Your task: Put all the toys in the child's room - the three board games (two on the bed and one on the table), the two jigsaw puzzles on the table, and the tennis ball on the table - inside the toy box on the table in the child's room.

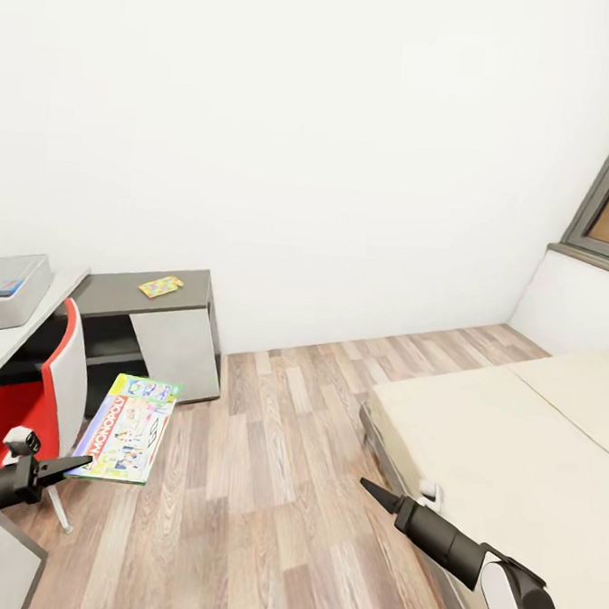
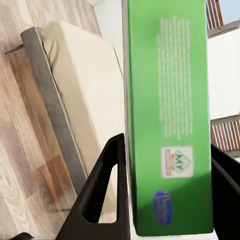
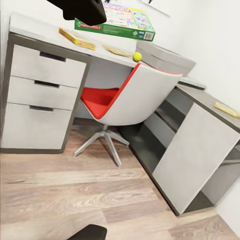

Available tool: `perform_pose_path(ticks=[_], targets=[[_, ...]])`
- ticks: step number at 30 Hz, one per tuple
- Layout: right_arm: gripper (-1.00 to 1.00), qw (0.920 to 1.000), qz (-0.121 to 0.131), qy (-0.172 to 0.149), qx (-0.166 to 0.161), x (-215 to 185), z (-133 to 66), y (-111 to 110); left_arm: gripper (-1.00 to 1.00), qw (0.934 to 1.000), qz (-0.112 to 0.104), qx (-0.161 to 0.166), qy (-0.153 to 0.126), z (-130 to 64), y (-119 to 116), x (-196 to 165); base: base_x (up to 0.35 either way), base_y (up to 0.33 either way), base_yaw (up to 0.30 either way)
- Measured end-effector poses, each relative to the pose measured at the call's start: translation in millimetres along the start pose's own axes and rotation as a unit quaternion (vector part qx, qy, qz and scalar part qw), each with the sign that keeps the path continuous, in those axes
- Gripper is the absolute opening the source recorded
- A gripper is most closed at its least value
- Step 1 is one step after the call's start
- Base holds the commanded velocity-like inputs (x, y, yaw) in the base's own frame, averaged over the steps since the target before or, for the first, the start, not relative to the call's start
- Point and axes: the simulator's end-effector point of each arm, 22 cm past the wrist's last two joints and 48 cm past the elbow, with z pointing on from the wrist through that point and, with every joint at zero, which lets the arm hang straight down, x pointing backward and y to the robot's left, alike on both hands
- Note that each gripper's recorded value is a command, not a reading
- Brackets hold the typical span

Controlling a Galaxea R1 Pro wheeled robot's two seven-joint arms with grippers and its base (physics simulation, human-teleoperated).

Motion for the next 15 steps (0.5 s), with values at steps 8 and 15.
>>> perform_pose_path(ticks=[8,15], targets=[[1.00,1.0000,0.001,0.001,0.001,-1,-2.9,6,-1.00,1.0000,0.001,-0.001,0.001,-2.4,-7,0,0.000,0.000,0.282],[1.00,1.0000,0.002,0.002,0.002,-2,-5.6,11,-1.00,1.0000,0.000,-0.001,0.002,-4.7,-12,0,0.000,0.000,0.282]])
